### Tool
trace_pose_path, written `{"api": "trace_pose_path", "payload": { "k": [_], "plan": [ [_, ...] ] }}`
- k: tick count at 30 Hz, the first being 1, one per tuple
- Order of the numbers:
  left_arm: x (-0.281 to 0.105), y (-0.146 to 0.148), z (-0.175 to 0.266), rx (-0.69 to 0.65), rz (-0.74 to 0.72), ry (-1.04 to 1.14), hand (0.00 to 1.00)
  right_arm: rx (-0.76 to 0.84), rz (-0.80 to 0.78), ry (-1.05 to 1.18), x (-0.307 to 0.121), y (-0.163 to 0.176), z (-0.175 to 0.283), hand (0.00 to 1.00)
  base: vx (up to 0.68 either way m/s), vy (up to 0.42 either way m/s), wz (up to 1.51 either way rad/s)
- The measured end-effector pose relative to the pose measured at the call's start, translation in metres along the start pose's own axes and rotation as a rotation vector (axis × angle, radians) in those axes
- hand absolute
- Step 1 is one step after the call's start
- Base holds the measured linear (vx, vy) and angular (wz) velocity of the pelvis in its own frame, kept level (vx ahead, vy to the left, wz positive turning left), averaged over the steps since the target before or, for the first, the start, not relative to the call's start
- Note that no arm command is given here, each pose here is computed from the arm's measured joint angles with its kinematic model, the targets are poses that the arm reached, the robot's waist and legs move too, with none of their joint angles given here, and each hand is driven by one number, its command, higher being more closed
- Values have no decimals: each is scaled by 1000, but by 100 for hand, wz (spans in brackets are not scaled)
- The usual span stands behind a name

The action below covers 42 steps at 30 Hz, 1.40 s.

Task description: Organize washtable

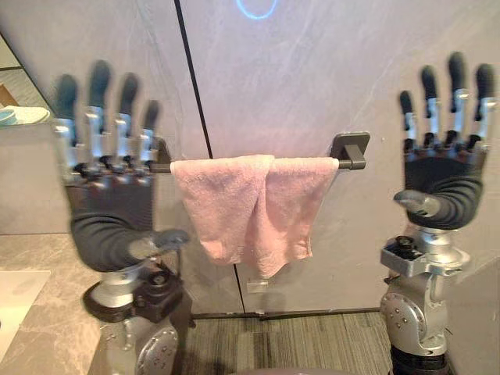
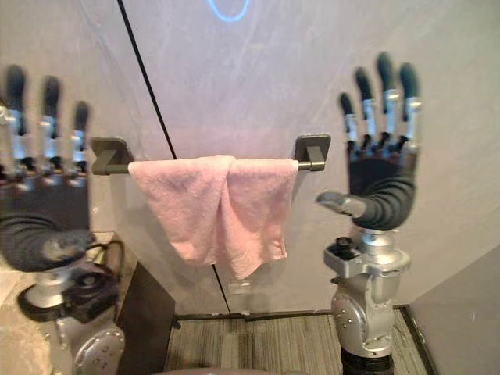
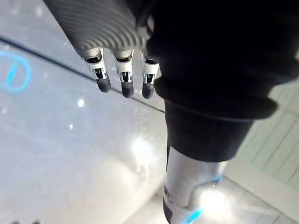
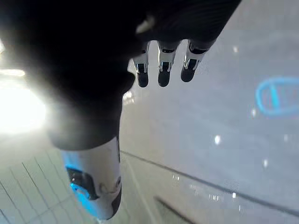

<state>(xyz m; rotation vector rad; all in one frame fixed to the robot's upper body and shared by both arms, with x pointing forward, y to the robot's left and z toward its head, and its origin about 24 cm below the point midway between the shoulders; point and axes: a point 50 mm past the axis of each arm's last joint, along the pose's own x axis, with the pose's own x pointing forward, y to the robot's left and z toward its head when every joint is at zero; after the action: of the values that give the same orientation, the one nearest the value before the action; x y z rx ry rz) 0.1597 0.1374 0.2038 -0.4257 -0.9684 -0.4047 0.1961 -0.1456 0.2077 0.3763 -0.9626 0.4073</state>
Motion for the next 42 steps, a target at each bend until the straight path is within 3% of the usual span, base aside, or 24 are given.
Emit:
{"api": "trace_pose_path", "payload": {
  "k": [6,13,23,31,42],
  "plan": [
    [-25,-7,-58,-198,-102,334,0,153,170,233,-12,14,-34,0,-11,-7,0],
    [-55,-5,-91,-268,-156,576,0,210,191,627,-64,2,-74,0,-25,-13,0],
    [-70,-6,-103,-273,-172,680,0,174,196,785,-89,-3,-91,0,0,0,0],
    [-74,-4,-112,-161,-174,735,0,115,153,849,-100,-3,-104,0,0,0,0],
    [-71,25,-118,113,7,738,0,20,13,862,-103,-11,-113,0,-1,-2,3]
  ]
}}
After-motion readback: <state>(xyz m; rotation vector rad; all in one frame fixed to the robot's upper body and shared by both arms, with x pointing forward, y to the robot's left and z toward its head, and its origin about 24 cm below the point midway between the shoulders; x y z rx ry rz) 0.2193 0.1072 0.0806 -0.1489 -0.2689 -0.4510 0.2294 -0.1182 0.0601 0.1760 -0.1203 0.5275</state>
